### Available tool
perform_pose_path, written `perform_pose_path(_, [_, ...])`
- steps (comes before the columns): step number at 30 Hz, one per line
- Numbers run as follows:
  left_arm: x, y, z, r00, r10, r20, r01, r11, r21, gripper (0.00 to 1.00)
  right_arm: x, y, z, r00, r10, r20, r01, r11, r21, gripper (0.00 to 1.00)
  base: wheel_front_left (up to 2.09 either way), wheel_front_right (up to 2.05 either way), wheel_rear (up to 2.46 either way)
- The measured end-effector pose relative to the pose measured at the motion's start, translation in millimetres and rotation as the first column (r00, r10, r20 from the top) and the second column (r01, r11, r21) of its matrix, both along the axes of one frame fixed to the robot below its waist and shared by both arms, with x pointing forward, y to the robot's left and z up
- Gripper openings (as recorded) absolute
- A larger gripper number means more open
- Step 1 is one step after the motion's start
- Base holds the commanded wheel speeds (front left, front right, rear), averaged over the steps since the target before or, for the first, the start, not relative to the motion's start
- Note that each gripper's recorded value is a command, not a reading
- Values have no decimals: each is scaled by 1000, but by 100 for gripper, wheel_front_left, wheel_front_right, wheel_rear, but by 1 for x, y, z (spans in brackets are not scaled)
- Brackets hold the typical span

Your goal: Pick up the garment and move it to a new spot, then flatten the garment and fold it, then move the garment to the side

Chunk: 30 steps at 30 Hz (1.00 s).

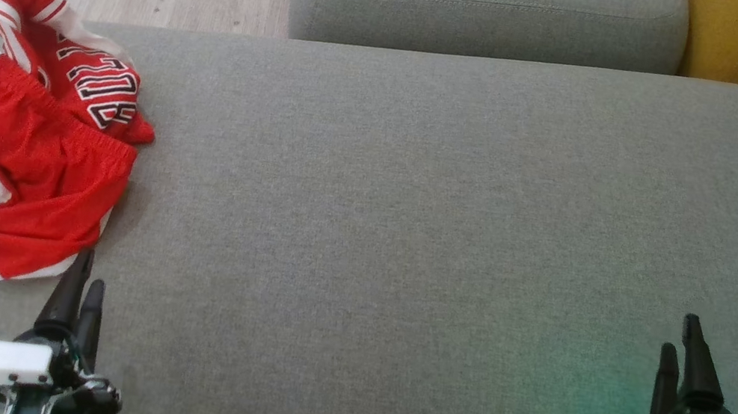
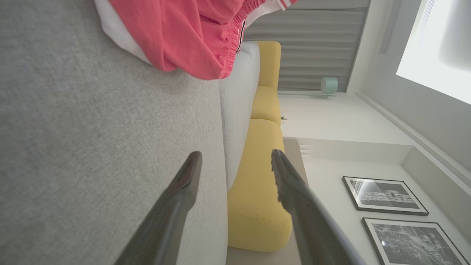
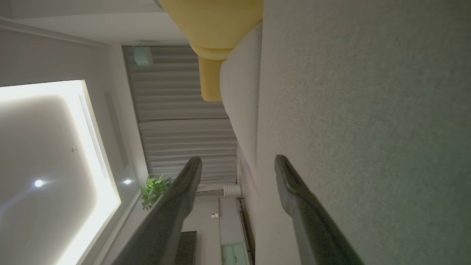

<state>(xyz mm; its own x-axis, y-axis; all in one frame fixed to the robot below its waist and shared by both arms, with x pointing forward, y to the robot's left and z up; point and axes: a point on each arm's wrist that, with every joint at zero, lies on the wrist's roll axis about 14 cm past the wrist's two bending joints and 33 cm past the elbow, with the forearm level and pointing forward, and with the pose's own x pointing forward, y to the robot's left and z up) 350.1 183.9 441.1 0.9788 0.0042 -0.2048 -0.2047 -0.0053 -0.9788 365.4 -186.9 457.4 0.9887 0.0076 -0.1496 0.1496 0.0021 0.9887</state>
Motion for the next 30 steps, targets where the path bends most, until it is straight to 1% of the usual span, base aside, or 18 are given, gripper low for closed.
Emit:
perform_pose_path(8, [2,3,7,1000,11,20,-12,999,42,100,10,15,18,998,38,55,-36,999,-28,100,0,0,0])
perform_pose_path(12, [4,4,12,999,4,35,-8,995,99,100,10,23,20,996,61,61,-58,997,-56,100,0,0,0])
perform_pose_path(14, [4,4,14,999,-1,41,-5,990,139,100,11,25,21,996,69,63,-64,994,-88,100,0,0,0])
perform_pose_path(15, [5,4,15,999,-11,44,3,984,176,100,13,27,23,994,91,67,-82,987,-135,100,0,0,0])
perform_pose_path(16, [5,4,16,999,-16,45,7,981,194,100,15,27,25,992,100,71,-88,983,-159,100,0,0,0])
perform_pose_path(19, [5,5,18,999,-24,48,11,968,250,100,18,28,28,991,109,81,-91,975,-203,100,0,0,0])
perform_pose_path(23, [7,6,21,998,-37,55,17,944,330,100,19,32,29,988,131,81,-104,955,-278,100,0,0,0])
perform_pose_path(30, [11,5,28,996,-62,63,26,887,461,100,18,41,29,982,169,80,-128,919,-373,100,0,0,0])
